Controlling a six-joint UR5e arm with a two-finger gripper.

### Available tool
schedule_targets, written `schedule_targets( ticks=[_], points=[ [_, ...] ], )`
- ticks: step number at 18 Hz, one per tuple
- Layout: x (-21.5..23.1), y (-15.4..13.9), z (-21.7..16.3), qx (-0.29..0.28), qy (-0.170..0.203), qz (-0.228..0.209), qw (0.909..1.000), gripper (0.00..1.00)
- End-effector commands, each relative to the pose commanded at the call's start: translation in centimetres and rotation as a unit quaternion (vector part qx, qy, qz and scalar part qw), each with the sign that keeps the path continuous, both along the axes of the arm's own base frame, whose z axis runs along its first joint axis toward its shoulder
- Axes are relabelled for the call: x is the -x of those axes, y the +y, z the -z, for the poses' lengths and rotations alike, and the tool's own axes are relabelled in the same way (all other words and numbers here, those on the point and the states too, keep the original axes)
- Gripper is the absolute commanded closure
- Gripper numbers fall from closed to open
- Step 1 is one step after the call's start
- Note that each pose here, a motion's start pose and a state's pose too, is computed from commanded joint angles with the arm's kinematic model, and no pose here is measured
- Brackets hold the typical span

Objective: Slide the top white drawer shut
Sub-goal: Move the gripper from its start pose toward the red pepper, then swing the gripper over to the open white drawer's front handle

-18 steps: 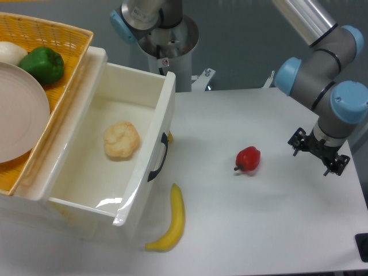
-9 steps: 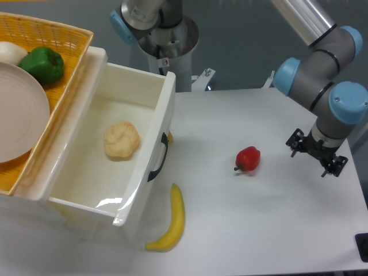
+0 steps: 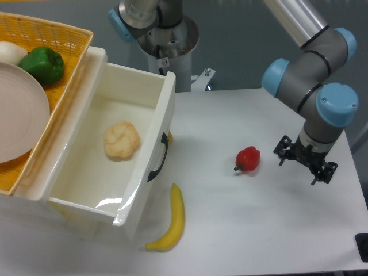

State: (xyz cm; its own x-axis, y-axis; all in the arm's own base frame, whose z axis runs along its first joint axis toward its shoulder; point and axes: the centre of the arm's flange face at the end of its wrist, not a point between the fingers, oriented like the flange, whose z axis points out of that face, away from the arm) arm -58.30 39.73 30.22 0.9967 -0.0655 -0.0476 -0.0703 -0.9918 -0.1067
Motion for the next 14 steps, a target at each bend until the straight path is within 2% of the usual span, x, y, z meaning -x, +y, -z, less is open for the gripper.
schedule_targets(
  ticks=[2,3,5,6,9,11,13,14],
  points=[
    [-1.1,0.2,0.8,-0.001,-0.017,-0.067,0.9976,0.03],
    [-1.5,0.7,1.1,-0.009,-0.024,-0.082,0.9963,0.09],
    [-2.3,1.7,0.8,-0.015,-0.029,-0.098,0.9946,0.23],
    [-2.5,1.7,-0.2,-0.028,-0.029,-0.108,0.9933,0.34],
    [-4.9,2.8,-1.9,-0.096,-0.071,-0.119,0.9857,0.62],
    [-8.0,4.5,-3.0,-0.103,-0.081,-0.133,0.9824,0.66],
    [-10.4,5.2,-4.5,-0.114,-0.093,-0.165,0.9752,0.67],
    [-11.4,5.5,-4.8,-0.125,-0.105,-0.165,0.9726,0.71]
  ],
)
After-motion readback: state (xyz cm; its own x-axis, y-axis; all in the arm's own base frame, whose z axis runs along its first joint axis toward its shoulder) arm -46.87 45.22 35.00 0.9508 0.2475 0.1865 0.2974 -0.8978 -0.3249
